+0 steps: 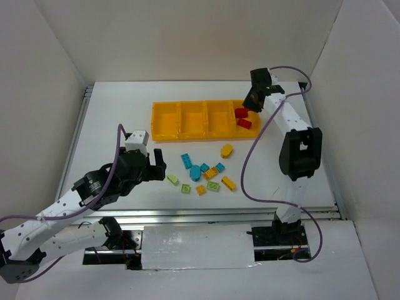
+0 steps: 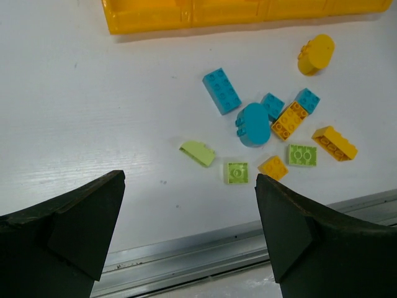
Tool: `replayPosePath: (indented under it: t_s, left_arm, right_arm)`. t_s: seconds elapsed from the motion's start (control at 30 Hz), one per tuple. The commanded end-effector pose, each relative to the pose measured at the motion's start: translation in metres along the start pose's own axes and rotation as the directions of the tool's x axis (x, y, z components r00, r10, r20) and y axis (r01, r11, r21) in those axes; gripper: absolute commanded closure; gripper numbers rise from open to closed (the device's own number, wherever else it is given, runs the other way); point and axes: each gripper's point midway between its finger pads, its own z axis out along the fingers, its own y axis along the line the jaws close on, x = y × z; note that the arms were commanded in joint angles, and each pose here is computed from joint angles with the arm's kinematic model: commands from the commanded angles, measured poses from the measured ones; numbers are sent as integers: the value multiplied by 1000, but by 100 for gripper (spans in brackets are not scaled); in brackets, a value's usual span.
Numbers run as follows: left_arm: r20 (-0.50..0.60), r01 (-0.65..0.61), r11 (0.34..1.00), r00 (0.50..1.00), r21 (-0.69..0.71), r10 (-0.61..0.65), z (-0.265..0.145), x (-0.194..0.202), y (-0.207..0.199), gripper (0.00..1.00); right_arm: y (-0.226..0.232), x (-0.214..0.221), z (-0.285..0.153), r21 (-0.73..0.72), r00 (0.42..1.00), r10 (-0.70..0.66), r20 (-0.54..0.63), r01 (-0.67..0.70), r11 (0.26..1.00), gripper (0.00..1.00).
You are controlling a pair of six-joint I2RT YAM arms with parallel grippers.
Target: Sort the legos into containers by color
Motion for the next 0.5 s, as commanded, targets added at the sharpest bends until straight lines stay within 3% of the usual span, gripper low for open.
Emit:
replayPosePath:
  t_s: [0.0,0.07,0.13,0.17,0.2,0.23,0.33,0.37,0.47]
  left_arm:
    - [-23,50,999,998,-2,-50,-1,12,4,0]
    - [-29,59,998,998,1,-59,-2,15,5,1]
    - [-40,66,998,997,6,-66,-2,20,6,1]
    - [-44,74,997,996,3,-74,-1,22,6,1]
    - [-46,73,997,996,-1,-73,-1,24,8,0]
    - [-49,73,997,996,-2,-73,-1,25,8,1]
    - [-57,74,997,996,-26,-75,1,29,12,1]
    - [-60,71,997,996,-27,-72,1,29,12,0]
    - [-68,65,997,995,-43,-68,-1,27,13,0]
  right_arm:
    - [6,-10,9,17,997,-71,-20,71,997,99]
    - [14,-14,20,6,997,-77,-23,77,997,97]
    - [14,-14,27,23,997,-79,-26,80,997,89]
    - [14,-14,29,25,996,-79,-29,79,997,80]
    - [15,-13,30,17,996,-78,-34,79,997,52]
    - [15,-12,31,16,996,-79,-36,79,997,39]
    - [15,-15,29,19,997,-74,-24,75,997,21]
    - [15,-15,28,19,997,-74,-23,75,997,8]
    - [18,-17,12,12,996,-80,-27,80,997,0]
